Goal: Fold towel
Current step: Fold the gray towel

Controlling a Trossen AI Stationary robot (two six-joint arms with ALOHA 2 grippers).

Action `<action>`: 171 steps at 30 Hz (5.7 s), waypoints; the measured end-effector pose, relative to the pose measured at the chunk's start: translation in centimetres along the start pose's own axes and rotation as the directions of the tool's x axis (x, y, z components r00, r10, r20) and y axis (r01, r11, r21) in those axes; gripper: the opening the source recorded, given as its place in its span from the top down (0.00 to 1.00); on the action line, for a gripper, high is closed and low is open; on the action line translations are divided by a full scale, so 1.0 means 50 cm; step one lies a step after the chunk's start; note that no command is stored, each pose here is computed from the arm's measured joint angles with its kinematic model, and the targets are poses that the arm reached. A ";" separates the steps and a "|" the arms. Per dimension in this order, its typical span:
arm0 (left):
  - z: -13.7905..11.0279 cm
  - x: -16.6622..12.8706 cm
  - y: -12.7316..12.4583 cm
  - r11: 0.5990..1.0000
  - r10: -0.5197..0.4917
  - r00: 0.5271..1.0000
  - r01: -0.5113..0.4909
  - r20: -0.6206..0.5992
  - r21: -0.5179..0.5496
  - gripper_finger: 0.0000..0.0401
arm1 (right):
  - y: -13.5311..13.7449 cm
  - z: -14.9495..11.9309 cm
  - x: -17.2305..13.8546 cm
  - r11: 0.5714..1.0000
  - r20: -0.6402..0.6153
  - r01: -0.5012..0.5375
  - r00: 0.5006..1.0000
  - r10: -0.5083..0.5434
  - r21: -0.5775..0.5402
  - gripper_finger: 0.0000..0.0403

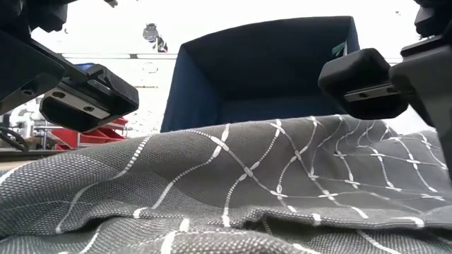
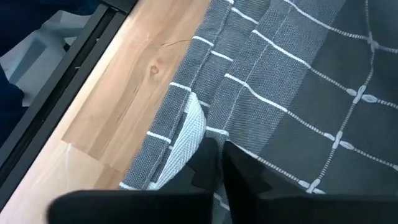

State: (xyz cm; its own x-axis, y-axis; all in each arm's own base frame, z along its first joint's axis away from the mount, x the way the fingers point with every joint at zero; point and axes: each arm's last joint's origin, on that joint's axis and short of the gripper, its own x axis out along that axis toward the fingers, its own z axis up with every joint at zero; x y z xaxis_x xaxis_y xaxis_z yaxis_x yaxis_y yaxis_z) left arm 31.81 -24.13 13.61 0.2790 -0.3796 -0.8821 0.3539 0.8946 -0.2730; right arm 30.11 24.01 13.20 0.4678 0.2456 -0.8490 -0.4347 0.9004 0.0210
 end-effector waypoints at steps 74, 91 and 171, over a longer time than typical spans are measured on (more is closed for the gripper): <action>-0.014 -0.008 -0.024 1.000 -0.008 0.999 0.008 -0.038 -0.004 0.92 | 0.021 -0.019 -0.027 0.988 -0.131 -0.132 0.981 0.142 0.083 0.70; -0.022 -0.011 -0.015 0.999 0.046 0.996 -0.046 -0.081 0.007 0.82 | 0.078 -0.043 -0.099 0.974 -0.212 -0.089 0.968 0.133 0.207 0.64; -0.022 -0.034 -0.043 0.974 0.181 0.983 -0.184 0.027 0.135 0.48 | 0.127 -0.096 -0.068 0.969 -0.337 0.025 0.939 0.061 0.245 0.99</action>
State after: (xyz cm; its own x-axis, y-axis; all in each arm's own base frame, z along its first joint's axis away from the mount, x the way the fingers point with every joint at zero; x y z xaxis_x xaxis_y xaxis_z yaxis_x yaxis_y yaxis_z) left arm 29.58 -25.14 15.25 0.3628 -0.2172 -0.9062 0.4140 0.9088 -0.0521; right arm 22.08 27.16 13.71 0.1530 0.1647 -0.9744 -0.2208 0.9668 0.1288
